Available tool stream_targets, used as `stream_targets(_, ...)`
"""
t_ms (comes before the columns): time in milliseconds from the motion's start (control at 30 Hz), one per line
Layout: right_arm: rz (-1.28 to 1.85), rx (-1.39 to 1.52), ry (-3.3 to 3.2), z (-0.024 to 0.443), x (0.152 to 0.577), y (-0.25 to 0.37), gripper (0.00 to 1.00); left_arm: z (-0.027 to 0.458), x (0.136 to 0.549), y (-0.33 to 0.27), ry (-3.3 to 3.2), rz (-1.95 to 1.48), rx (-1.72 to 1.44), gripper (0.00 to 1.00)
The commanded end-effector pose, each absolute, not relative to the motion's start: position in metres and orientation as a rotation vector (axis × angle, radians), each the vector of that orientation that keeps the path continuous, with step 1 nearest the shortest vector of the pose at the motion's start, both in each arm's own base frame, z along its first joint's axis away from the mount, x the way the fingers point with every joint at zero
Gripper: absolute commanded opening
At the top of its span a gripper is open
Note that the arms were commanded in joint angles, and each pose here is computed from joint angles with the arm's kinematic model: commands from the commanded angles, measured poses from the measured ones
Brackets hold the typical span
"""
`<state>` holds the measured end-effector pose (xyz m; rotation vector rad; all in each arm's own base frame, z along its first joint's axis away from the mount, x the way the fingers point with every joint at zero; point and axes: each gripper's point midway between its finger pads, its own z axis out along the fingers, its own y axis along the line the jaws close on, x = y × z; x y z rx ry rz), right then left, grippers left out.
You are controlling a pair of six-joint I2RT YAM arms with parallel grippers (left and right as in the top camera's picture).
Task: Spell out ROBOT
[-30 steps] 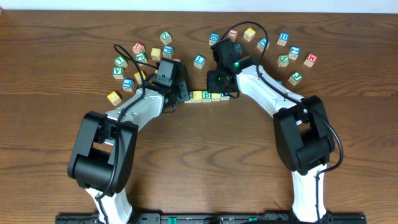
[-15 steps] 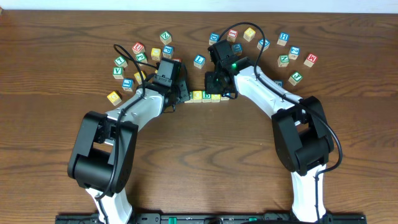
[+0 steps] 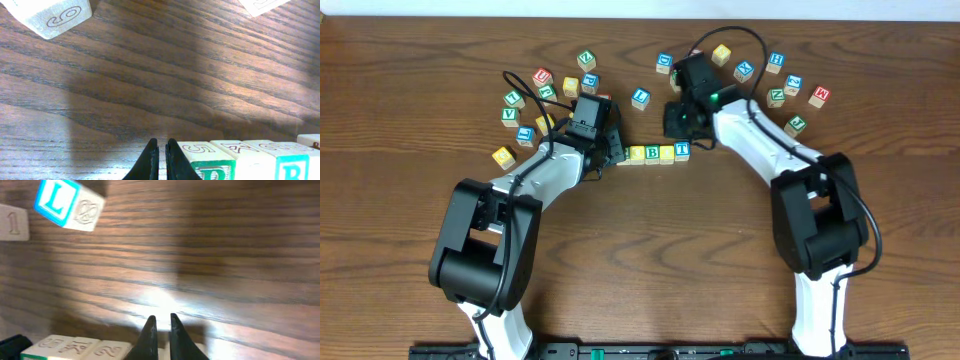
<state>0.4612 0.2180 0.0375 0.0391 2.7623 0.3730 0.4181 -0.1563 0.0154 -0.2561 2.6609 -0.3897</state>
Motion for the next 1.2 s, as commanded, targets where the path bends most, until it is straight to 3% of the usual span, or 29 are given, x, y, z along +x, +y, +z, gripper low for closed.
stream_targets(0, 0.369, 0.023, 2.729, 0.058, 0.464, 0.218, 0.04, 0.012, 0.416, -0.154, 2.667, -0.380, -0.271, 0.07)
stream_targets(1167, 0.254, 0.005, 2.794, 0.033, 0.444, 0.213, 0.01, 0.012, 0.416, -0.153, 2.667, -0.380, -0.271, 0.07)
